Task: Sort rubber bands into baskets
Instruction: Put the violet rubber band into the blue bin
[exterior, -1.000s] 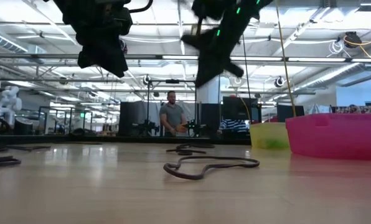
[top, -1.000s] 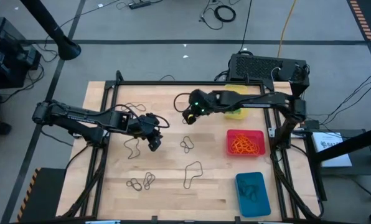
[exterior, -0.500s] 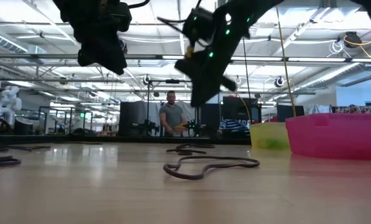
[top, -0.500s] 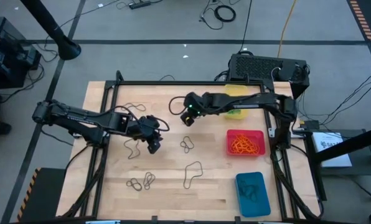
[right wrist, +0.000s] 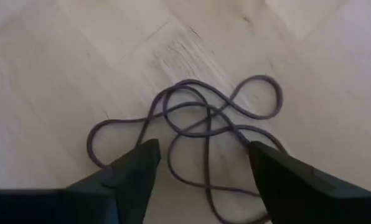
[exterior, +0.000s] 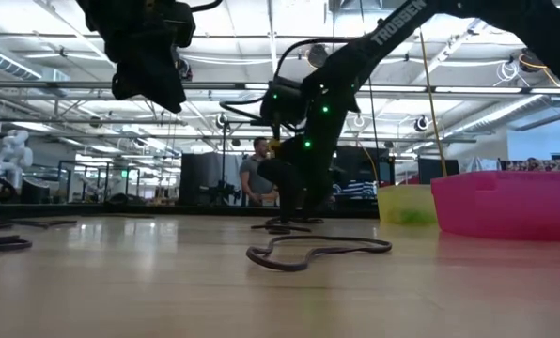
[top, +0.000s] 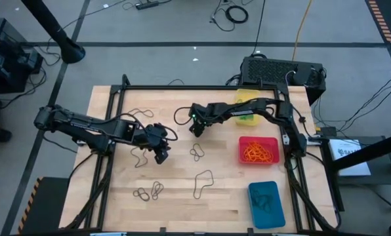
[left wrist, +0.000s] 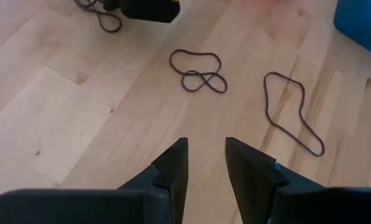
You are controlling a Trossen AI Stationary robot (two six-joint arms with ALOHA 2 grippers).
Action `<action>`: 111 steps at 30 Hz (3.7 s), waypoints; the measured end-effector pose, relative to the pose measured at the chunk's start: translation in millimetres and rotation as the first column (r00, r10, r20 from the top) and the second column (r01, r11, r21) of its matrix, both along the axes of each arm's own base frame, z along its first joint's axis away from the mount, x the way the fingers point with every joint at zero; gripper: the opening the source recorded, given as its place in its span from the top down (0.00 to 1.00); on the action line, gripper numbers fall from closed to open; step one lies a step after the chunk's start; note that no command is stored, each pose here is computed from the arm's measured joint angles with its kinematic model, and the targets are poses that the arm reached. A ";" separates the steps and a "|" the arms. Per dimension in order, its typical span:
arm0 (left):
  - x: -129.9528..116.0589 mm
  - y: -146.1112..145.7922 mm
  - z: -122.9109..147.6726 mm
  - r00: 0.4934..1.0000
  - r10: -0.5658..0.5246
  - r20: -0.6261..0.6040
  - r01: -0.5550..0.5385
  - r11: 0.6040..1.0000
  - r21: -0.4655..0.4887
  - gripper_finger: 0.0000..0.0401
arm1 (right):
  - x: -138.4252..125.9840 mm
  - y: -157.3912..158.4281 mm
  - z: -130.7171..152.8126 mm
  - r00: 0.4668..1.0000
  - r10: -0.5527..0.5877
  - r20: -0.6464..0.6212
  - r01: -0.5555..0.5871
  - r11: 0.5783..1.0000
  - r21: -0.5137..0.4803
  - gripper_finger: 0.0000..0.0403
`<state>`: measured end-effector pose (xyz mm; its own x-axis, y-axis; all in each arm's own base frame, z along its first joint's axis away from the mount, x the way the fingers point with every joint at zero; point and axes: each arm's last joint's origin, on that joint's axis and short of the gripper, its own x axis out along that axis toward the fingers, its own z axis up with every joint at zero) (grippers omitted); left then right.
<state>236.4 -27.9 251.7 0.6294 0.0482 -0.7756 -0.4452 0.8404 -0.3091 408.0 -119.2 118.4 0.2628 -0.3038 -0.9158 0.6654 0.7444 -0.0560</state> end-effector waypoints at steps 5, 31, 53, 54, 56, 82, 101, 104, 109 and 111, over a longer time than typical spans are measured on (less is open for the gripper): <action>0.0 0.0 0.0 1.000 0.018 0.001 -0.018 1.000 -0.014 0.72 | -4.9 -7.0 -1.9 0.998 -0.055 0.006 0.054 0.993 0.103 0.51; 0.9 2.7 1.0 1.000 0.022 0.017 -0.023 0.997 0.071 0.72 | -66.9 5.5 190.0 0.871 -0.098 0.481 0.020 0.986 0.165 1.00; 1.5 2.5 1.6 0.999 0.022 0.026 -0.024 0.997 0.077 0.72 | -74.6 9.5 198.3 0.870 -0.125 0.477 0.072 0.989 0.130 0.99; 1.5 2.4 1.5 0.999 0.021 0.025 -0.023 0.997 0.076 0.72 | -74.4 9.6 198.5 0.872 -0.116 0.475 0.072 0.991 0.109 0.98; 1.5 2.4 1.6 0.999 0.021 0.025 -0.022 0.997 0.077 0.72 | -74.7 9.4 198.8 0.876 -0.114 0.470 0.088 0.993 0.075 0.94; 0.3 2.7 0.6 0.999 0.030 0.011 -0.031 0.996 0.078 0.72 | -46.4 -44.9 65.3 0.960 -0.279 0.031 0.276 0.959 0.066 0.47; 0.6 5.4 0.9 0.998 0.057 0.017 -0.058 0.993 0.101 0.72 | -51.2 -70.7 22.4 0.918 -0.393 -0.049 0.393 0.886 0.247 0.50; 0.6 5.4 0.8 0.998 0.057 0.016 -0.058 0.993 0.101 0.72 | -53.4 -68.1 21.7 0.925 -0.371 -0.083 0.379 0.888 0.260 0.61; 0.3 5.1 0.5 0.998 0.054 0.011 -0.055 0.993 0.103 0.72 | -57.3 -61.3 27.6 0.942 -0.316 -0.115 0.336 0.893 0.298 0.95; 0.2 5.1 0.4 0.999 0.050 0.010 -0.050 0.993 0.107 0.72 | -58.0 -60.5 36.2 0.943 -0.320 -0.091 0.333 0.903 0.272 0.97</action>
